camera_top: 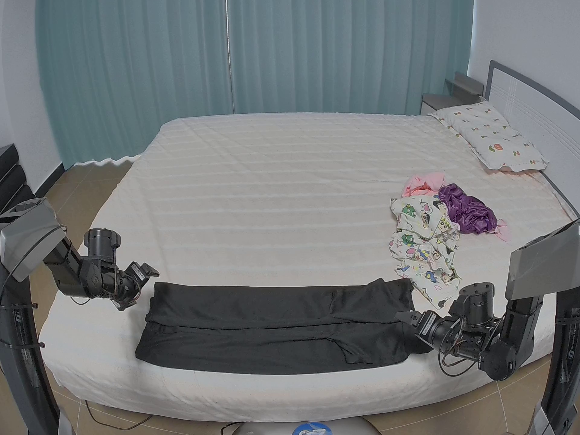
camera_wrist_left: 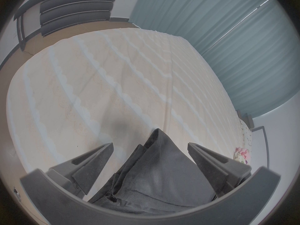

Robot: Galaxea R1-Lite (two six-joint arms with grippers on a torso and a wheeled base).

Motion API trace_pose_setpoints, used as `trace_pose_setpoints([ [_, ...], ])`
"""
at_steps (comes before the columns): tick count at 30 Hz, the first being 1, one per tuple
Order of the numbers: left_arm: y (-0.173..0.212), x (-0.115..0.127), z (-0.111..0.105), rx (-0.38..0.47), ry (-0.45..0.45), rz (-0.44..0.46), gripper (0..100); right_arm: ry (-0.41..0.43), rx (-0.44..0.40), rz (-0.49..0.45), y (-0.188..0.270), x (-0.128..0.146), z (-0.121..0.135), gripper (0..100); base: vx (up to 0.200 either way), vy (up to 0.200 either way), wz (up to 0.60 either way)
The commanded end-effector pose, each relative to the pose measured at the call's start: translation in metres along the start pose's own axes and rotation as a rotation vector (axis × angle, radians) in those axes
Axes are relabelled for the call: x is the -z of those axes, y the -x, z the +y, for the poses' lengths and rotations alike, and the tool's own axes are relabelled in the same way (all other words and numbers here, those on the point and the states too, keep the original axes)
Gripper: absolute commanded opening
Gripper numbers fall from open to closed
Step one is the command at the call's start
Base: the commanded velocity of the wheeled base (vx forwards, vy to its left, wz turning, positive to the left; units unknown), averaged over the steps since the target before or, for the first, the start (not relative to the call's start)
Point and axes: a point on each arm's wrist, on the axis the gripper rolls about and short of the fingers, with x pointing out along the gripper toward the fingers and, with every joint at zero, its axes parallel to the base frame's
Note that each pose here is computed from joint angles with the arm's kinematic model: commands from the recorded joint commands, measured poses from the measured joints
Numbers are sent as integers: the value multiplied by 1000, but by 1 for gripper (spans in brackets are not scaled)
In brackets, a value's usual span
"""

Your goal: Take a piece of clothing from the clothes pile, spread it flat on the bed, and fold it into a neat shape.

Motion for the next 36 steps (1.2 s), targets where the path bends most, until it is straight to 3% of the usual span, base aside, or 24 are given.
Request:
trace_pose_setpoints([
  [1, 1, 1, 2, 6, -1, 15, 100, 0, -1, 0, 0, 0, 0, 100, 0, 0, 0],
  [6, 3, 4, 0, 41, -9, 53, 100, 0, -1, 0, 0, 0, 0, 100, 0, 0, 0],
  [12, 9, 28, -2, 61, -154, 136, 100, 2, -3, -2, -1, 0, 0, 100, 0, 0, 0],
  [18, 7, 36, -7, 56, -164, 145, 100, 3, -3, 0, 0, 0, 0, 100, 0, 0, 0],
  [27, 21, 41, -5, 82, -184, 157, 100, 4, -4, 1, 0, 1, 1, 100, 133, 0, 0],
  [30, 20, 46, -1, 105, -231, 156, 100, 7, -7, 2, 0, 1, 1, 100, 0, 0, 0],
  [36, 23, 71, 14, 91, -417, 215, 100, 7, -5, 3, 0, 1, 1, 100, 0, 0, 0],
])
